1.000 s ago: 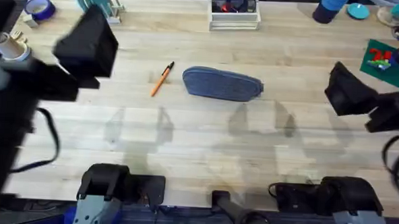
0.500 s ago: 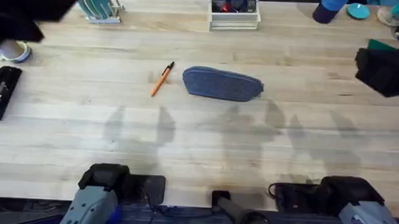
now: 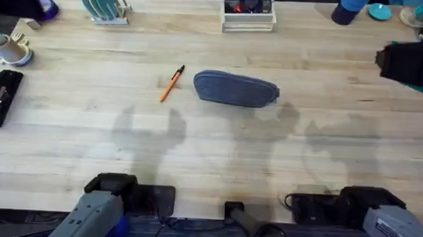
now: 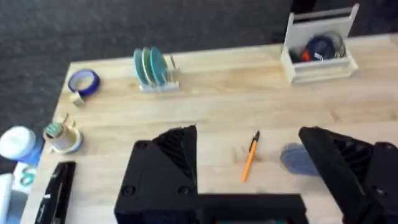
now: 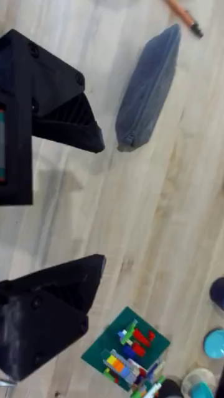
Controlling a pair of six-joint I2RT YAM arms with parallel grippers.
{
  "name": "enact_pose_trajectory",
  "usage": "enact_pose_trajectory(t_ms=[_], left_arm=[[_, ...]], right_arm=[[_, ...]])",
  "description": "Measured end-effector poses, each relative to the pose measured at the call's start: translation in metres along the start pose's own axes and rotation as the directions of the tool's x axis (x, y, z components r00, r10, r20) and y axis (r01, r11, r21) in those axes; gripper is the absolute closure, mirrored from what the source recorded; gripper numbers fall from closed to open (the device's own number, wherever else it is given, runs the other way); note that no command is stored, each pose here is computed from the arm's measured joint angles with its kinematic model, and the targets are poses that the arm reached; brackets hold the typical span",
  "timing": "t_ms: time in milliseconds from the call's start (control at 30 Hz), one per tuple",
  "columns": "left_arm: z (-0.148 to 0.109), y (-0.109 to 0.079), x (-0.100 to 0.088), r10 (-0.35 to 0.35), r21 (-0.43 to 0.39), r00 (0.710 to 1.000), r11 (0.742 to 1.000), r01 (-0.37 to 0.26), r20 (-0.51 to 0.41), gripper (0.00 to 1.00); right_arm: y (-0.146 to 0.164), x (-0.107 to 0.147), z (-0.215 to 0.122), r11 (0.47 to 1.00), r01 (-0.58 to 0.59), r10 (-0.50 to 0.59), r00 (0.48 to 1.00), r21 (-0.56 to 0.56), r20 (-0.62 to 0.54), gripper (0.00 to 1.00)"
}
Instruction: Unzip the bag, pick up the pens from the table one at a time and place them inside, then zip the bag closed.
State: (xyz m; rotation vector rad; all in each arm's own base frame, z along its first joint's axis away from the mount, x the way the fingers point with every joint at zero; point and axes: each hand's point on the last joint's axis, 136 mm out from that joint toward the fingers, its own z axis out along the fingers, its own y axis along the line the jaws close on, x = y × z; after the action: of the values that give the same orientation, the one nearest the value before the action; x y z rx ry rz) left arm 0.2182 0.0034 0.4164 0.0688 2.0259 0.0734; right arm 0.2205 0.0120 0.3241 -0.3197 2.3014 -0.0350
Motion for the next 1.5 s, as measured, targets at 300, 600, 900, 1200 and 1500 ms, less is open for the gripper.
enact_pose_trajectory(t_ms=[300,600,900,1200,1500], left_arm=[[0.027,-0.007,0.011,0.004,0.042,0.994,0.999,0.001,-0.112,0.008],[0.026,-0.009,0.03,0.009,0.05,0.981,0.999,0.001,-0.196,0.008],[0.027,-0.023,0.044,0.266,0.189,0.938,0.955,-0.227,-0.221,0.008],[0.064,-0.054,0.057,0.526,0.455,0.83,0.794,-0.403,-0.184,0.008],[0.101,-0.065,0.072,0.628,0.582,0.758,0.688,-0.434,-0.178,0.007]], right_arm=[[-0.001,0.002,0.015,1.0,0.015,-0.015,0.998,-0.015,-0.056,0.006],[-0.001,0.002,0.015,1.0,0.015,-0.016,0.998,-0.015,-0.056,0.005],[-0.001,0.002,0.015,1.0,0.015,-0.016,0.998,-0.015,-0.056,0.005],[-0.001,0.002,0.015,1.0,0.015,-0.016,0.998,-0.015,-0.057,0.005],[-0.001,0.003,0.015,1.0,0.015,-0.016,0.998,-0.015,-0.058,0.005]])
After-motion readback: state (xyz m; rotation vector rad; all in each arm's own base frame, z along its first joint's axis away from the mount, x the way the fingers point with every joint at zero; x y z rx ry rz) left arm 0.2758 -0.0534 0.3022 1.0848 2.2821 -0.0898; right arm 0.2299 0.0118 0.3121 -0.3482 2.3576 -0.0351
